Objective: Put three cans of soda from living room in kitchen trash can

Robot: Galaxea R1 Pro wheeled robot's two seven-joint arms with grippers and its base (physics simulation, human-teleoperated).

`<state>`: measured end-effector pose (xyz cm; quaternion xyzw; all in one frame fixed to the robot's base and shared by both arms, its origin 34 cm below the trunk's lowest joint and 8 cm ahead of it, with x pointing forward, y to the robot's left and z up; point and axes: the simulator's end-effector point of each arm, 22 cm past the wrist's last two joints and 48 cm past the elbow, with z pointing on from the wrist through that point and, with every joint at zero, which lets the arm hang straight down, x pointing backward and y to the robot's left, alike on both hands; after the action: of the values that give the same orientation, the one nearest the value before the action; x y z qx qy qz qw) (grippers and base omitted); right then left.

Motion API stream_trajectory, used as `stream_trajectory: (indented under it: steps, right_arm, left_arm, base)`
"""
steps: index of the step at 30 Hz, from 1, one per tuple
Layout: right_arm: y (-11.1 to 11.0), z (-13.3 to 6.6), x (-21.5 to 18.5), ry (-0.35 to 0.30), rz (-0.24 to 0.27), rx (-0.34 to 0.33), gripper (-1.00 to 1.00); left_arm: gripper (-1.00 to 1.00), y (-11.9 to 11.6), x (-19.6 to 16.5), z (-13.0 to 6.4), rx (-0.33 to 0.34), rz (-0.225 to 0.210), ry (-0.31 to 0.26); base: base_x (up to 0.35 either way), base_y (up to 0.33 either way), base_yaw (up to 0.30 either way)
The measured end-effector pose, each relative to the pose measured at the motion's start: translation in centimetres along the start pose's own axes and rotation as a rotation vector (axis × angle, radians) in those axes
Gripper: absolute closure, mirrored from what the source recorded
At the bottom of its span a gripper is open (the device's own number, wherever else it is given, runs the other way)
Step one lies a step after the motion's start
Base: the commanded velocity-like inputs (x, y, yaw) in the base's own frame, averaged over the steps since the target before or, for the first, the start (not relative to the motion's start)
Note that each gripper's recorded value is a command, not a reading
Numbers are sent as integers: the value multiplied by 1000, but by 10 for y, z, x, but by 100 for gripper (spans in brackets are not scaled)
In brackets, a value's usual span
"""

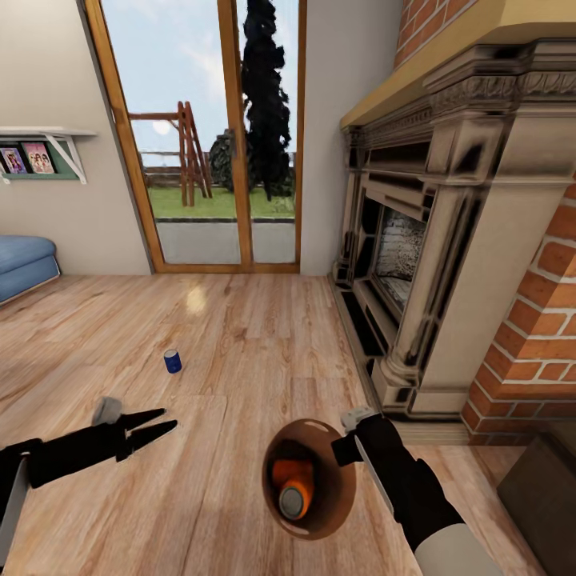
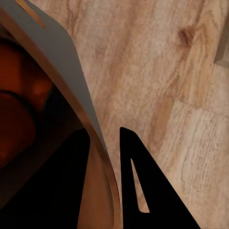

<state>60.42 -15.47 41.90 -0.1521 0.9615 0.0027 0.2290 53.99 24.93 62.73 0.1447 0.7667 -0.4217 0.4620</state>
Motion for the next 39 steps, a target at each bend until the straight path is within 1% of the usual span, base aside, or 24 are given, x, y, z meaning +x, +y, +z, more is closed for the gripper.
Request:
stream_trajectory:
  steps: [3,4,6,7,8,9,10,11,13,15,16,18,19,21,22,25,27,29,30,32,33,35,39]
  right_arm:
    - [-2,0,0,0,0,5,100]
    - [-4,0,0,0,3,6,100]
    - [-6,0,0,0,5,9,100]
    - [-7,0,0,-1,9,9,100]
    - [-11,0,2,1,25,3,100]
    - [-18,0,4,3,31,9,100]
    - [-24,0,5,5,25,28,100]
    - [-32,0,7,6,27,45,100]
    - [-42,-2,6,2,25,71,100]
    - [-47,-7,1,-21,56,61,100]
    - [-49,-13,-5,-44,73,56,100]
    - [-53,-27,-21,-100,82,61,100]
    - [-55,-30,-23,-120,87,63,100]
    - [-58,-33,-26,-152,84,72,100]
    - [-61,-34,-26,-184,80,79,100]
    - [-63,-32,-26,-256,69,88,100]
    - [-69,-26,-19,-348,109,74,100]
    - [-83,-33,-24,-407,102,115,100]
    - [-87,-35,-27,-433,102,124,100]
    - [-90,-38,-30,-505,125,108,100]
    - [-91,-40,-30,-527,128,109,100]
    - [-90,-36,-18,-531,123,114,100]
    - [-78,-15,17,-520,122,101,100]
  left_arm:
    - [-100,25,-1,-4,-106,4,-8]
    - [-100,47,-1,-7,-199,16,-14]
    - [-100,72,1,-12,-300,27,-21]
    - [-100,97,5,-19,-396,30,-25]
    - [-100,132,17,-29,-519,25,-27]
    - [-100,152,28,-35,-583,18,-27]
    - [-100,161,35,-37,-610,15,-28]
    - [-100,177,48,-41,-651,12,-28]
    - [-100,191,64,-44,-684,1,-25]
    - [-100,210,93,-48,-727,-13,-19]
    - [-100,217,105,-50,-744,-13,-20]
    - [-100,223,116,-52,-761,-10,-23]
    - [-100,228,127,-54,-776,-5,-24]
    - [-100,232,138,-54,-786,0,-27]
    - [-100,234,146,-54,-791,8,-28]
    - [-100,235,158,-52,-792,25,-31]
    - [-100,235,161,-50,-791,56,-43]
    - [-100,235,164,-50,-791,59,-45]
    - [-100,235,166,-50,-791,59,-45]
    - [-100,235,172,-49,-791,56,-43]
    - [-100,235,173,-49,-790,55,-44]
    - [-100,235,174,-49,-790,54,-43]
    - [-100,234,177,-48,-789,51,-42]
  base:
    - [0,0,0]
    - [0,0,0]
    - [0,0,0]
    - [0,0,0]
    - [0,0,0]
    - [0,0,0]
    - [0,0,0]
    - [0,0,0]
    - [0,0,0]
    - [0,0,0]
    - [0,0,0]
    - [0,0,0]
    - [0,0,0]
    - [0,0,0]
    - [0,0,0]
    - [0,0,0]
    - [0,0,0]
    - [0,0,0]
    - [0,0,0]
    - [0,0,0]
    - [0,0,0]
    - [0,0,0]
    - [0,0,0]
